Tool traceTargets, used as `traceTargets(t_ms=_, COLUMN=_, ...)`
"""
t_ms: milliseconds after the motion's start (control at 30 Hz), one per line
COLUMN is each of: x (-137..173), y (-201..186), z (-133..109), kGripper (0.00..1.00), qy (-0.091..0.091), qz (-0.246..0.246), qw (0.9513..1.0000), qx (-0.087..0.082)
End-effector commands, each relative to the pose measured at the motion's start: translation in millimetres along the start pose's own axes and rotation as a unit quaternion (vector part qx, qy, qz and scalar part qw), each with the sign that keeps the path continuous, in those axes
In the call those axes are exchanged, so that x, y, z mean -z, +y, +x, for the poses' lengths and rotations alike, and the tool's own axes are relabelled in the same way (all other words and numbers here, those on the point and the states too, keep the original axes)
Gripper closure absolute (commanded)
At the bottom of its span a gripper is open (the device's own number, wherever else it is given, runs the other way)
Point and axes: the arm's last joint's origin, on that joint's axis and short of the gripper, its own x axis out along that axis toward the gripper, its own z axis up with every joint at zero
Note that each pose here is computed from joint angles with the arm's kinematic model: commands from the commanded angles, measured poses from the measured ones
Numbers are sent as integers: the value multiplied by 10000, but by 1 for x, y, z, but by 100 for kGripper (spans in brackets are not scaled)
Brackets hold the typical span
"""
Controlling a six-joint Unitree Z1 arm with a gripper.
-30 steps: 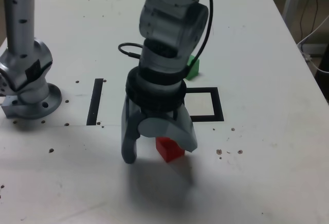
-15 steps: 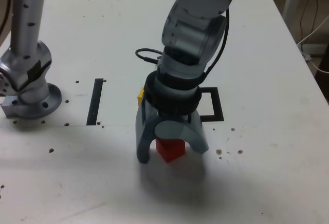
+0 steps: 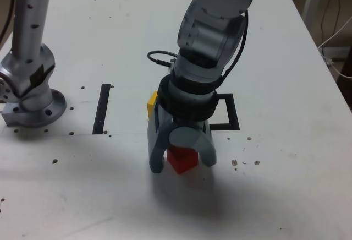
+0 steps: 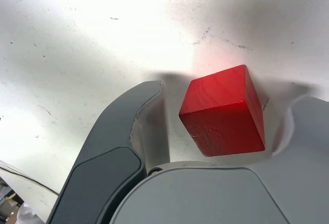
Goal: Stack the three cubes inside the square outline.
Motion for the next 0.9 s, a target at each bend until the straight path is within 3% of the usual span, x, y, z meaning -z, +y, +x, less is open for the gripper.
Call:
traceTargets(t_ms=0, x=-1, y=0, z=2, kGripper=76, qy=35, qz=-5, qw=10000, qx=-15)
traceTargets(t_ms=633, x=0, y=0, z=0, kGripper=77, qy=50, qz=-5, qw=10000, qx=23)
traceTargets(t_ms=867, x=0, y=-1, z=-5, kGripper=78, qy=-32, qz=72, qw=10000, qx=47)
